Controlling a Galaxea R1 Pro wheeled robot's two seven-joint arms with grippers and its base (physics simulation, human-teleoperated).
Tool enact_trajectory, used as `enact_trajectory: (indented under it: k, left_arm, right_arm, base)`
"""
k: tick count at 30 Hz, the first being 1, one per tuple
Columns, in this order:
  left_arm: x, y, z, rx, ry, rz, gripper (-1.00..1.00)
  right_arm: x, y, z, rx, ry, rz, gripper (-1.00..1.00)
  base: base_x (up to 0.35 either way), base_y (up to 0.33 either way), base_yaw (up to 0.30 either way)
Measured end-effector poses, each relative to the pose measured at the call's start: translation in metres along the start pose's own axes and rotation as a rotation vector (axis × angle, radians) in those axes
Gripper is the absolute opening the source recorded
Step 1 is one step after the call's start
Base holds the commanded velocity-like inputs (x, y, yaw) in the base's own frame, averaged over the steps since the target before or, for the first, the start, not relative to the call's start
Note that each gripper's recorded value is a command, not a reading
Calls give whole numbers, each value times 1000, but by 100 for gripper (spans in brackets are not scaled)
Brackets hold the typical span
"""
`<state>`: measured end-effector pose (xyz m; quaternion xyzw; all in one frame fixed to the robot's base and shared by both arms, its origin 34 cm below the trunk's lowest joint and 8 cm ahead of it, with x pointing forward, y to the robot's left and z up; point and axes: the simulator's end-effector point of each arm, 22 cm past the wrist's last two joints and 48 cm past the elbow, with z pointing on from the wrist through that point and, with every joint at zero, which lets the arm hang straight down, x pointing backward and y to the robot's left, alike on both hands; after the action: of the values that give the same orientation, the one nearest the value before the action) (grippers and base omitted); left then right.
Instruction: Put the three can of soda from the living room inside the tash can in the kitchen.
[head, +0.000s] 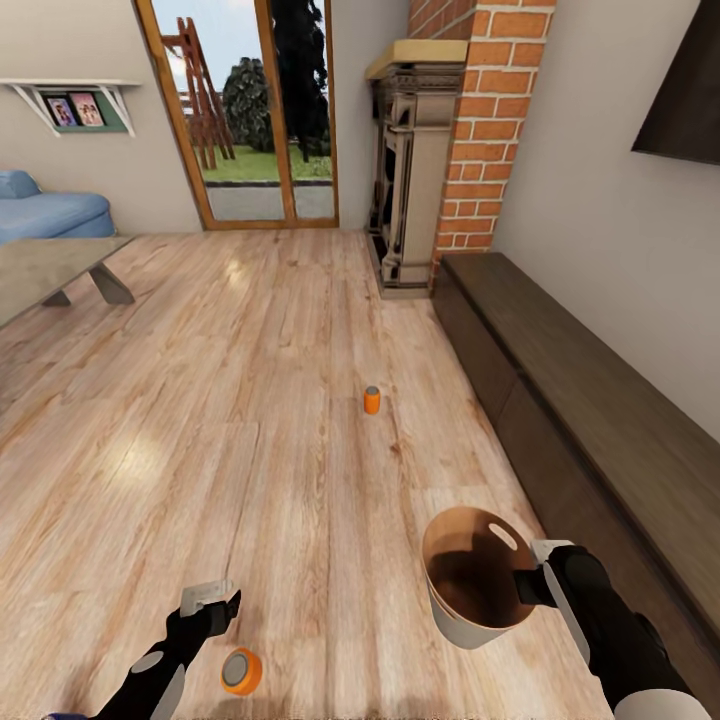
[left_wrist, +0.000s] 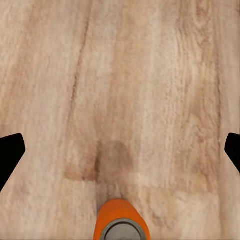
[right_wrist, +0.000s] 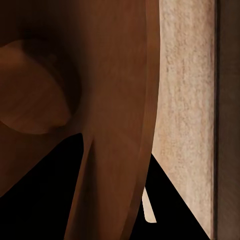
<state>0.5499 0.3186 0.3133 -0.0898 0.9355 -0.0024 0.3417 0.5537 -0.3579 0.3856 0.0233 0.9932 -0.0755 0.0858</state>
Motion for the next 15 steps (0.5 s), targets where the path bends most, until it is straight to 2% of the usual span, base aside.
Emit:
enact_trajectory:
  k: [7,15]
  left_arm:
    - [6,1,1,-2,11,1,100]
    - [10,2,2,-3,18,1,100]
  right_arm:
    - [3,1,4,1,11,-2,-100]
    - [6,1,7,1,18,-3,-100]
  base:
    - [91,0,0]
    - [17,0,0]
